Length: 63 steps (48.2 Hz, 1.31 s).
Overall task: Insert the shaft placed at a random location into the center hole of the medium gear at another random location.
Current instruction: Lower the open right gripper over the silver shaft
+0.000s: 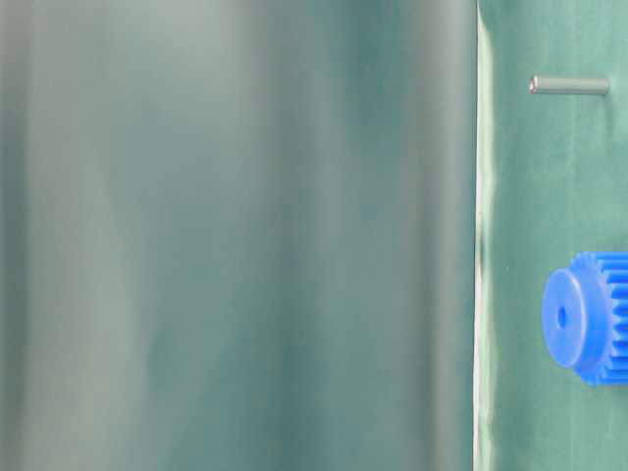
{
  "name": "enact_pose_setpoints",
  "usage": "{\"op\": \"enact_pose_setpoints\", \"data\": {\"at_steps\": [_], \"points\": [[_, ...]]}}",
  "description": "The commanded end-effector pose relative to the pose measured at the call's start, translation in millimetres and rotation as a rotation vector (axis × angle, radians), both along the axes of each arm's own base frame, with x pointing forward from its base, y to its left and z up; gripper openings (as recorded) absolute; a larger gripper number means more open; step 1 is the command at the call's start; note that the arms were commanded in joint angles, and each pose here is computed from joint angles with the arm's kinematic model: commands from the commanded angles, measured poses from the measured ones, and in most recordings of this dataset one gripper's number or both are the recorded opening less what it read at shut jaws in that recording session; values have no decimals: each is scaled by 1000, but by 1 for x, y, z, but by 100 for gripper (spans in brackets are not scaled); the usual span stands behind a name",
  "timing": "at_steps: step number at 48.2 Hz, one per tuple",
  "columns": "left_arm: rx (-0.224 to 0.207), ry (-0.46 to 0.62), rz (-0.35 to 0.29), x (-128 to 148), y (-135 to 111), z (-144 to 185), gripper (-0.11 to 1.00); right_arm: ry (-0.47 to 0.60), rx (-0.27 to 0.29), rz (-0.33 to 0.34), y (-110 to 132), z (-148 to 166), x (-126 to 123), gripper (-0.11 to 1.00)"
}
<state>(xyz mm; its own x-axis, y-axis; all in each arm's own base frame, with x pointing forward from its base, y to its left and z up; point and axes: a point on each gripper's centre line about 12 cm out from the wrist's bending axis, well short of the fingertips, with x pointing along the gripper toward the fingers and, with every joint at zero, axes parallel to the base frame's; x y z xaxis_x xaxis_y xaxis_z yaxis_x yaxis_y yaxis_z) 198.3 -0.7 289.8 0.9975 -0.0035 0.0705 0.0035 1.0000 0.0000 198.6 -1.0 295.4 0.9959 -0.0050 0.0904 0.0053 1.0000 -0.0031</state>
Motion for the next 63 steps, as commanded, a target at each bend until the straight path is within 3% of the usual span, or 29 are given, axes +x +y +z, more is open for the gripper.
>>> {"op": "enact_pose_setpoints", "data": {"at_steps": [1, 11, 18, 21, 25, 34, 37, 51, 63], "points": [[3, -6, -18, 2, -3, 10, 0, -1, -8, 0, 0, 3, 2, 1], [-2, 5, -18, 2, -3, 10, 0, 92, -11, -20, -4, -15, 17, 1], [-3, 6, -19, 2, -4, 9, 0, 147, 11, -83, -19, -32, 28, 1], [-2, 8, -18, 2, -3, 9, 0, 178, 25, -118, -27, -40, 34, 6], [-3, 9, -18, 2, -3, 9, 0, 231, 45, -154, -36, -54, 42, 22], [-2, 11, -18, 2, -3, 9, 0, 386, 64, -186, -48, -96, 68, 76], [-2, 9, -18, 2, -3, 9, 0, 424, 67, -193, -51, -112, 75, 89], [-14, 19, -19, 3, -3, 7, 0, 538, 113, -273, -74, -174, 92, 86], [-21, 20, -19, 3, -3, 6, 0, 567, 118, -287, -78, -193, 96, 85]]}}
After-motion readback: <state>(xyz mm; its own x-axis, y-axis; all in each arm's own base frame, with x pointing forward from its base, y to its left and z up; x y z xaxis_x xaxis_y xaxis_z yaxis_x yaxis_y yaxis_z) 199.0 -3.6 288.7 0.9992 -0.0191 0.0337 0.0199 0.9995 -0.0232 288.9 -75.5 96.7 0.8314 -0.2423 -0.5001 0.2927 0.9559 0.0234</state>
